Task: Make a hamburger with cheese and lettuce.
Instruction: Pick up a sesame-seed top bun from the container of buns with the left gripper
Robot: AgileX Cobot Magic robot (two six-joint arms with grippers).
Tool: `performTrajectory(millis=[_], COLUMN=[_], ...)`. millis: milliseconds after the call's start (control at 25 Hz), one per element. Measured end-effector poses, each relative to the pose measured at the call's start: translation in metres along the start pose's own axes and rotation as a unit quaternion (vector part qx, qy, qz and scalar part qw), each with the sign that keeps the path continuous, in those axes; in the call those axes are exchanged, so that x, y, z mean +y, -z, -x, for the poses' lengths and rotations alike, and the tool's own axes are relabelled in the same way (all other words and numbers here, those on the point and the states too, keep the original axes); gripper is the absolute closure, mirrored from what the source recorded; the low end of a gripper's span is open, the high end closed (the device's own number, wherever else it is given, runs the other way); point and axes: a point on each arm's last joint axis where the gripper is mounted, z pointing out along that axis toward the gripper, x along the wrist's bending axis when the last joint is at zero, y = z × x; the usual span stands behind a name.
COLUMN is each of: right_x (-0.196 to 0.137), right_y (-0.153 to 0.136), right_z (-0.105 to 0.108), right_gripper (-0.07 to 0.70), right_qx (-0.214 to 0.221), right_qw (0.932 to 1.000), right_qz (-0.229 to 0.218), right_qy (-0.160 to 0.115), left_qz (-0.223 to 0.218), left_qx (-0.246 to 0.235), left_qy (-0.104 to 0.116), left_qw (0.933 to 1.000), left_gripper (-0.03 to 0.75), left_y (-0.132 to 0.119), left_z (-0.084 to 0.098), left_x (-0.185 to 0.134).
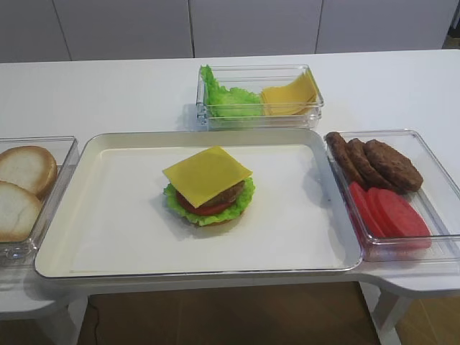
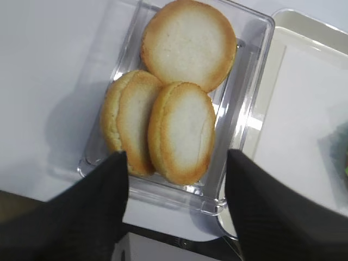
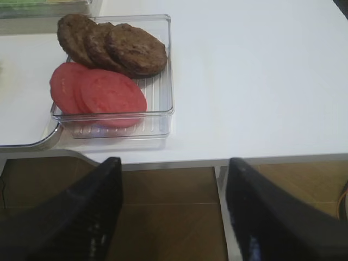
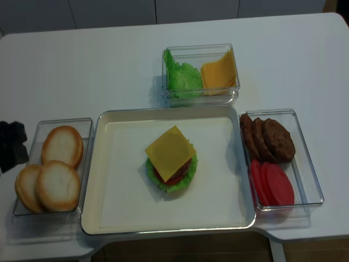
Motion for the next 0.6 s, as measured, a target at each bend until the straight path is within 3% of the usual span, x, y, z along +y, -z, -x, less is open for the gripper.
performTrajectory(millis=[120, 240, 600], right_x=[0.0, 0.0, 0.0], right_y=[0.0, 0.0, 0.0], right_z=[0.0, 0.0, 0.0], right_gripper=[0.178, 0.178, 0.178], right_qx=[0.0, 0.001, 0.001], right_qw=[1.0, 1.0, 1.0], right_qz=[0.0, 0.0, 0.0], right_qy=[0.0, 0.0, 0.0], left_qz=[-0.033, -0.038, -0.061], left_qx=[-0.022, -0.029, -0.02], left_qy=[0.028, 0.049, 0.048], left_qw=[0.9988, 0.9977, 0.9968], left_gripper=[0.294, 0.294, 0.294], left_y=[-0.011, -0.015, -0.027], left_z=[-0.012, -0.024, -0.028], left_x=[0.01, 0.016, 0.021])
